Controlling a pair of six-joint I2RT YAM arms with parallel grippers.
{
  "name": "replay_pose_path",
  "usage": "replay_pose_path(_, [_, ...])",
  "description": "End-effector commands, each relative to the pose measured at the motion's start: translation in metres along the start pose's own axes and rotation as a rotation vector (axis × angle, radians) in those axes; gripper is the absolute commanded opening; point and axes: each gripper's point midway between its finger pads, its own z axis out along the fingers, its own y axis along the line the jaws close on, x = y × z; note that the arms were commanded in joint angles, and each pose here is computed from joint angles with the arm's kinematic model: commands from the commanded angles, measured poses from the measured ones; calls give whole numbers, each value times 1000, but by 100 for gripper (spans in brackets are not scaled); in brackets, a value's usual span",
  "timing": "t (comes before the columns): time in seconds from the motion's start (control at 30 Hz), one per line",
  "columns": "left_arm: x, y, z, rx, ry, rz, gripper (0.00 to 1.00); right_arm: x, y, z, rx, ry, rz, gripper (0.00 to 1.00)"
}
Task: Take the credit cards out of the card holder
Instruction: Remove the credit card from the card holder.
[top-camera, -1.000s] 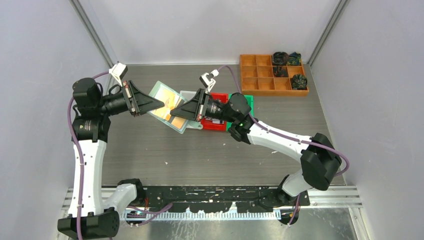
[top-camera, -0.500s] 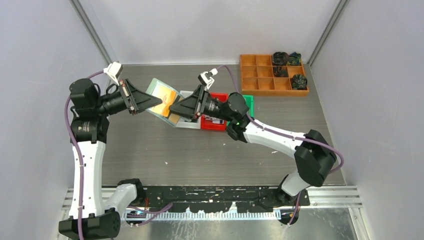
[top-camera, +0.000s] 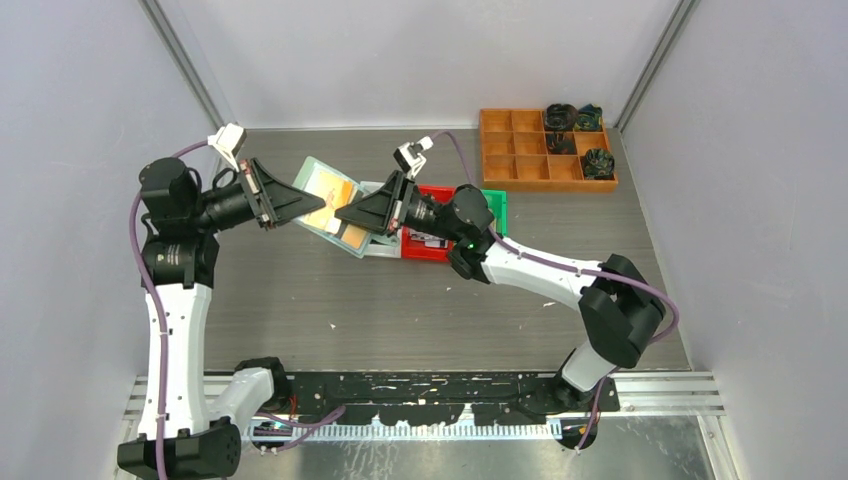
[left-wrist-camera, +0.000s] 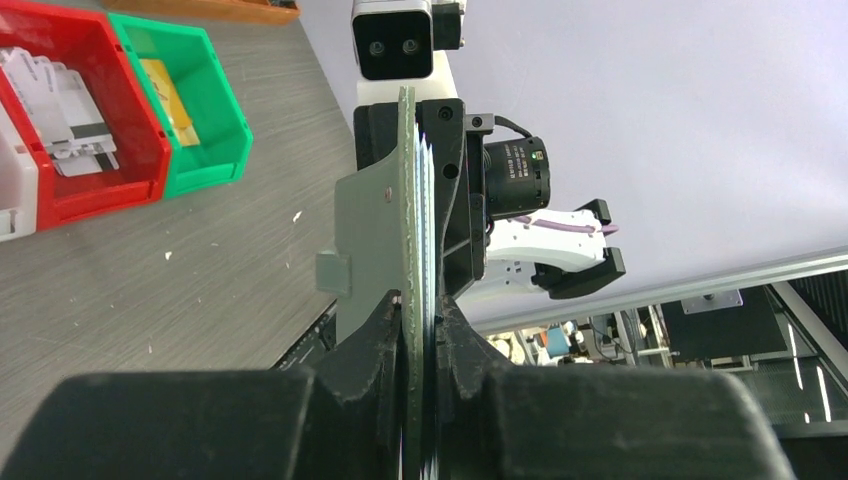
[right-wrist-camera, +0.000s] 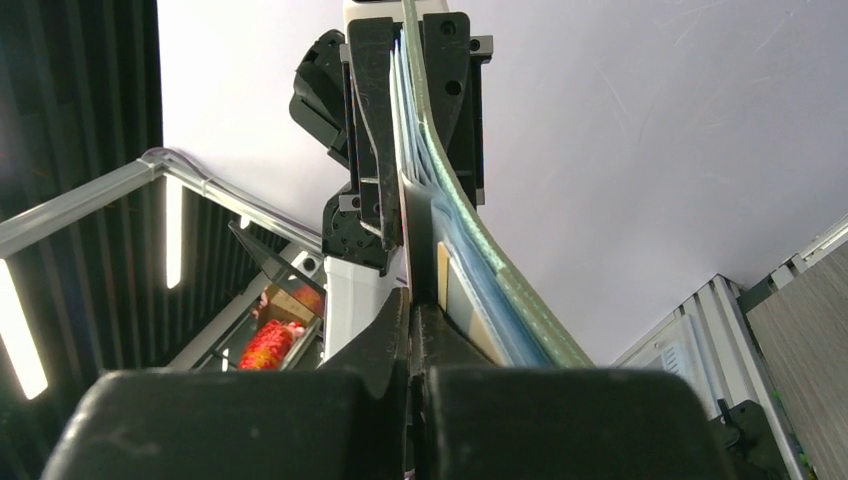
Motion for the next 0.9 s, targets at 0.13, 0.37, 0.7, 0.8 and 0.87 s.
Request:
replay_pose_path(0.13, [0,-26,-5,58,1,100,4,-14,-7,-31,66,-94,-56,1])
replay_pose_path(0.37, [-11,-19,-5,6,-64,131,0,-14,-18,-54,126,-112,-62,1])
replay_pose_path(0.7, [-18,11,-4,-109,-27,211,0,-61,-50,-163,526,-242,-78,1])
replay_pose_path(0.8, [-18,27,-2,-147,20,225,0,-63,-64,-204,776,-252,-137,1])
replay_pose_path(0.87, [-16,35,-2,-166,51,215,0,-66,-71,-232,943,-248,-160,1])
